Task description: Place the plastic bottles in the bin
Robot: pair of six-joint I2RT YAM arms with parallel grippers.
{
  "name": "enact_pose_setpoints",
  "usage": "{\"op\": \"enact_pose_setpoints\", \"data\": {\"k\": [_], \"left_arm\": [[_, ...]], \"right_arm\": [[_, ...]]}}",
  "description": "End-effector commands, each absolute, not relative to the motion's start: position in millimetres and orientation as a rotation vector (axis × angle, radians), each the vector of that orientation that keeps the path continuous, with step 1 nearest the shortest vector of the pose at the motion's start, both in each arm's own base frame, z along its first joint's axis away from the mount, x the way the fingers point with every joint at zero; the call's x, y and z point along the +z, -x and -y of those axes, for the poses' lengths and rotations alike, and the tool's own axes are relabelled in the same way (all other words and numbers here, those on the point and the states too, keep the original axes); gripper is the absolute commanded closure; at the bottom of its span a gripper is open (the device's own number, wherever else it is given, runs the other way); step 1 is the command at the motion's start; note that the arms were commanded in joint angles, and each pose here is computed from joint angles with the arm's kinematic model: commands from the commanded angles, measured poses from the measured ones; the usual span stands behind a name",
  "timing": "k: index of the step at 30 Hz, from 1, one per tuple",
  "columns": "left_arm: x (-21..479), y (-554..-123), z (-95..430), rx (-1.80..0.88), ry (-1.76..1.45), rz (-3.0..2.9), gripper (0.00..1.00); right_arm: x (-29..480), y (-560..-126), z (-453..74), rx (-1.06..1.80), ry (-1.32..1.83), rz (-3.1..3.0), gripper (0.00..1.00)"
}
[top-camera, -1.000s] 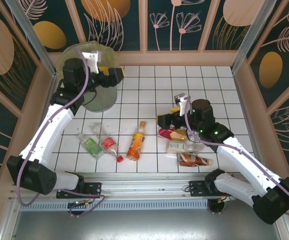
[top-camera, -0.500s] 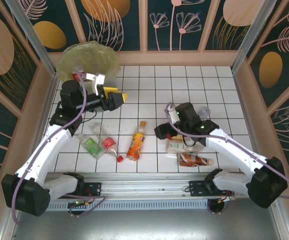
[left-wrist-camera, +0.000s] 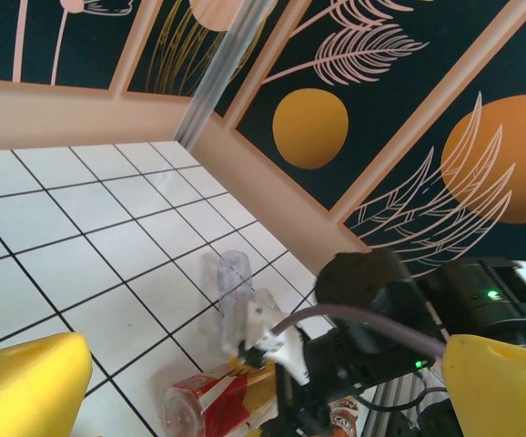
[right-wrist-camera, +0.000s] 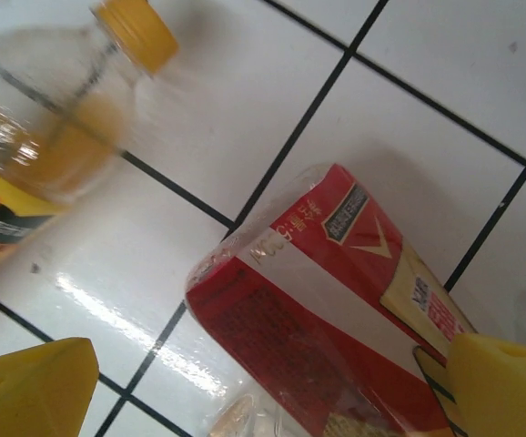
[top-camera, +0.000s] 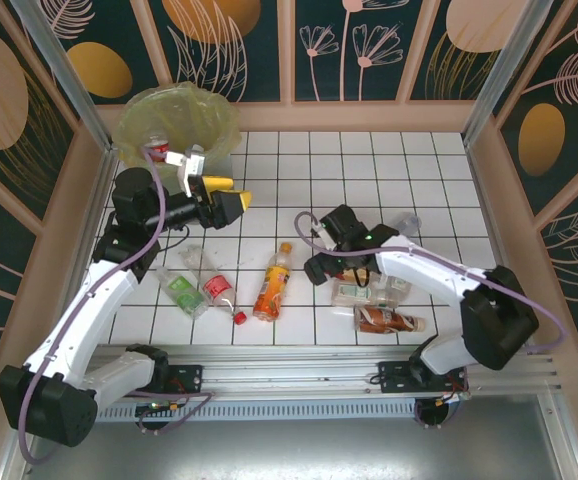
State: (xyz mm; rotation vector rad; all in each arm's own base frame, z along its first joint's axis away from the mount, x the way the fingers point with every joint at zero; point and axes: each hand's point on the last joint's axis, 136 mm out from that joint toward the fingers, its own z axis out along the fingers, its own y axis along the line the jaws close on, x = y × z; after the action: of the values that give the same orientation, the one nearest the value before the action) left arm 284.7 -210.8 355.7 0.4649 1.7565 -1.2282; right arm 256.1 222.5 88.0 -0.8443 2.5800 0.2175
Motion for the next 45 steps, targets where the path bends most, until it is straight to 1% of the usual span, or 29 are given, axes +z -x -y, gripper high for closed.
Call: {"op": "enact_pose_setpoints", "data": {"k": [1,9,12,16,20,24,31,35,38,41,45], "left_arm": [[360.7,-281.4,208.6,-1.206,-0.486,-1.727,0.01],[358.1,-283.6,209.4,-1.213,-0.479,-1.736,0.01],[356.5,-283.8,209.0,-1.210,-0.476,-1.740,0.01],[355.1,-285.0,208.9,-1.209,-0.472,-1.746,0.01],[355.4,-284.1,209.5,-1.214,-0.476,-1.746,0.01],[356.0,-283.3,209.3,-1.215,-0.474,-1.744,0.01],[357.7,-281.1,209.5,-1.225,-0.476,-1.736,0.01],[359.6,-279.8,209.5,-1.230,-0.481,-1.730,0.01],[360.6,-278.7,209.5,-1.231,-0.481,-1.726,0.01],[361.0,-278.2,209.1,-1.228,-0.482,-1.723,0.02],[361.6,-277.4,208.9,-1.228,-0.482,-1.722,0.01]], "right_arm": [[79.9,-258.5,-215.1,0.064,0.924,-2.595,0.01],[59.4,-272.3,-211.1,-0.148,1.002,-2.580,0.01],[61.6,-280.0,-213.9,-0.162,0.990,-2.554,0.01],[73.0,-283.1,-224.4,-0.098,0.969,-2.522,0.01],[95.0,-277.5,-234.7,0.035,0.925,-2.484,0.01],[107.4,-268.9,-229.3,0.084,0.851,-2.502,0.01],[114.3,-248.8,-207.1,0.058,0.700,-2.582,0.01],[115.4,-242.9,-192.4,-0.020,0.645,-2.631,0.01],[109.9,-238.3,-185.5,-0.075,0.647,-2.668,0.01],[107.9,-236.0,-189.9,-0.069,0.684,-2.680,0.01],[100.9,-238.1,-186.3,-0.157,0.695,-2.713,0.01]]}}
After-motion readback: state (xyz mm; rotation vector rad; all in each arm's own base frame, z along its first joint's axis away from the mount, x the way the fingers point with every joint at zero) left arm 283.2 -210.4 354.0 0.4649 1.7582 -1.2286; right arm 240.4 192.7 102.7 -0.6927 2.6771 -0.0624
